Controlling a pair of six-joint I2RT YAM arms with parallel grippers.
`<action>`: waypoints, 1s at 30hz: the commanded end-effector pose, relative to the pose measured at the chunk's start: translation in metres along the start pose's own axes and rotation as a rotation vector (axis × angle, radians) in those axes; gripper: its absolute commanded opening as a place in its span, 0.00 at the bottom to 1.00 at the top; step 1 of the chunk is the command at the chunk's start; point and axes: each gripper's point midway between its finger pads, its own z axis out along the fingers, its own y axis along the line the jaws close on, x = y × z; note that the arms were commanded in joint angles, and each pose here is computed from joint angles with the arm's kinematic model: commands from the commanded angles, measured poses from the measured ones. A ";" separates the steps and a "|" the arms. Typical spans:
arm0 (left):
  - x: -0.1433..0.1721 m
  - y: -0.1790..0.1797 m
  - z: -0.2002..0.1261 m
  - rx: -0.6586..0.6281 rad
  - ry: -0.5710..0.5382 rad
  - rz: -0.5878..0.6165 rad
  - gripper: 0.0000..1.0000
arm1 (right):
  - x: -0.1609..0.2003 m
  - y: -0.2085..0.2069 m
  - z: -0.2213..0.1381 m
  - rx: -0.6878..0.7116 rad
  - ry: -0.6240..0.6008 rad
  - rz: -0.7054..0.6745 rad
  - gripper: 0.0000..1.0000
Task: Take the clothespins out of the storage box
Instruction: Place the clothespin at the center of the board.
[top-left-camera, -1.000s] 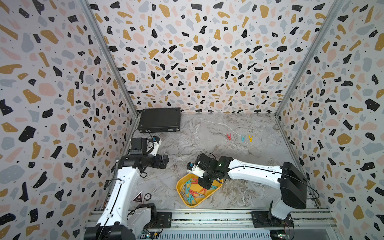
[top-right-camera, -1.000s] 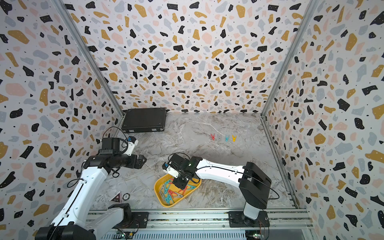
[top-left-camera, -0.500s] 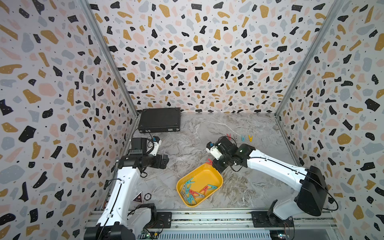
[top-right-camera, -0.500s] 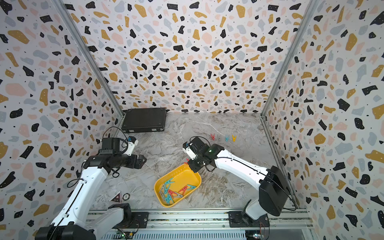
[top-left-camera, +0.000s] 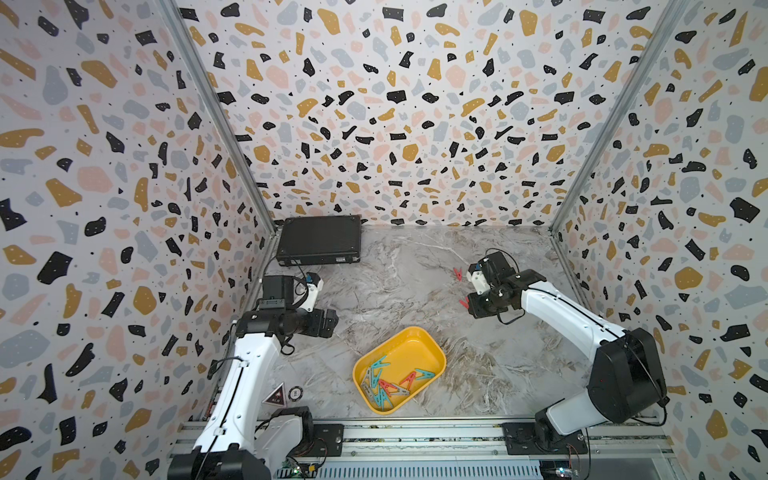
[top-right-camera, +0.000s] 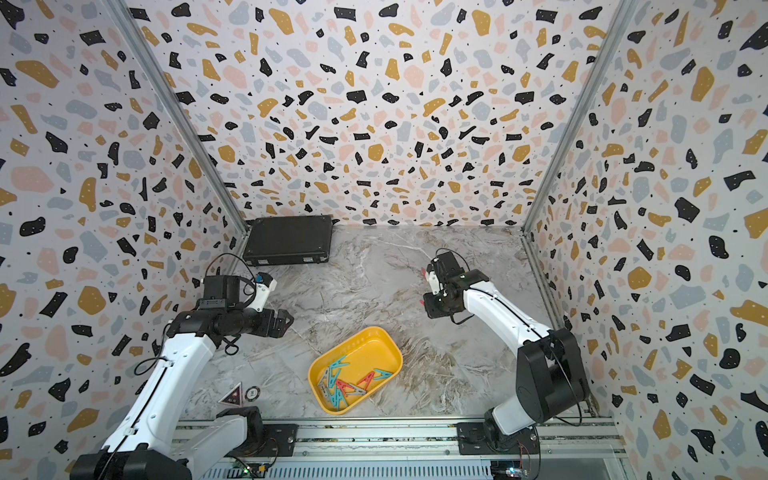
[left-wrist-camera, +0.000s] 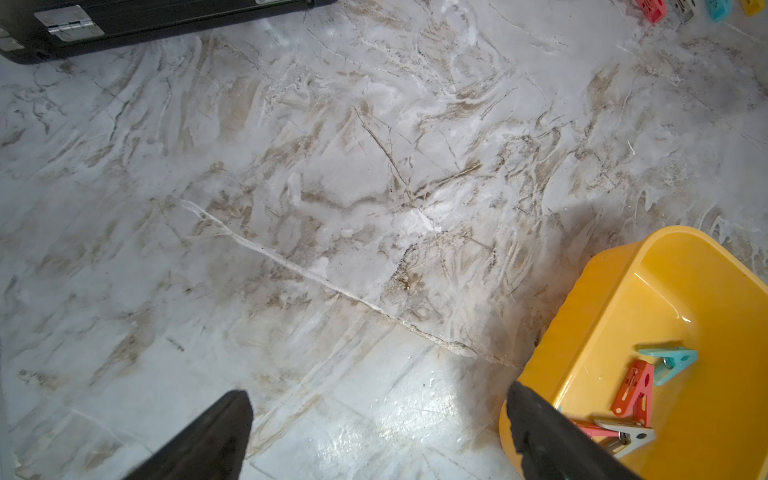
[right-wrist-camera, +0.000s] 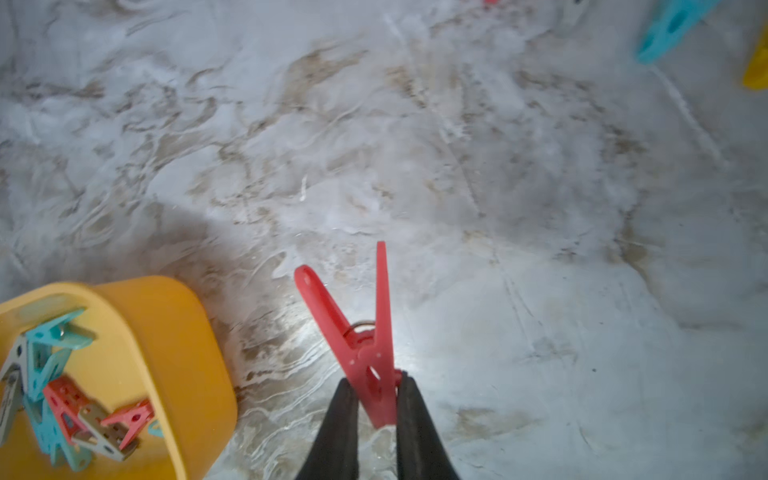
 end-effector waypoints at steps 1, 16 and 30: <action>-0.001 -0.002 0.002 0.015 -0.013 0.013 1.00 | -0.008 -0.024 0.000 0.024 0.004 0.112 0.04; -0.002 -0.005 0.001 0.029 -0.019 0.017 1.00 | -0.069 -0.141 0.001 0.152 -0.066 0.426 0.04; -0.001 -0.006 0.000 0.032 -0.021 0.020 1.00 | -0.097 -0.222 0.034 0.239 -0.023 0.526 0.05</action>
